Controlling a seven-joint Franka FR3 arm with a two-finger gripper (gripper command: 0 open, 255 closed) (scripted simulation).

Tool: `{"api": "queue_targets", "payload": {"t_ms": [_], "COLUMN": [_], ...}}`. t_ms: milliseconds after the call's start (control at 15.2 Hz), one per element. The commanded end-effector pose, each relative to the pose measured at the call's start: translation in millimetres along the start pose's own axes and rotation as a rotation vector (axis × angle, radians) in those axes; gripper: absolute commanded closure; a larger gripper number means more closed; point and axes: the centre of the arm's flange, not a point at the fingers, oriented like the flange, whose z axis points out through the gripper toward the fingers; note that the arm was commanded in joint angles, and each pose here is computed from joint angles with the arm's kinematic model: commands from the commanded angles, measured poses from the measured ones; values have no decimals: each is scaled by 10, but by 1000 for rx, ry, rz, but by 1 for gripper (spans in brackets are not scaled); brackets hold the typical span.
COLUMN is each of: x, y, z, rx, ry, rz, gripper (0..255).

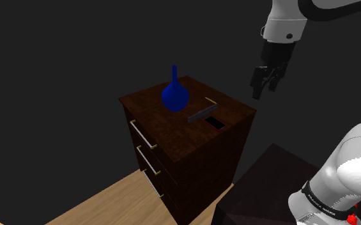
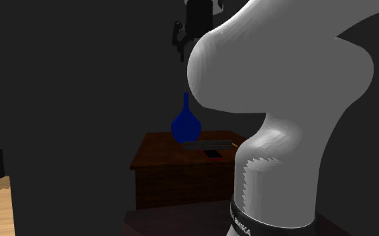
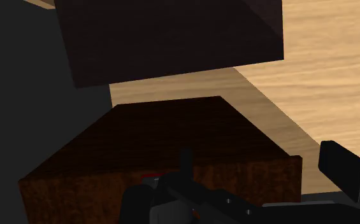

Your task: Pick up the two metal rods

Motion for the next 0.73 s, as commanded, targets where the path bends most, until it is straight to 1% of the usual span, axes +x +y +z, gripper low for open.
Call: {"api": "queue_targets", "payload": {"t_ms": [0, 660], "x": [0, 845], "y": [0, 616], "z": [0, 756], "rx": [0, -36], "ry": [0, -8], "rz": [0, -337], "gripper": [0, 0]}}
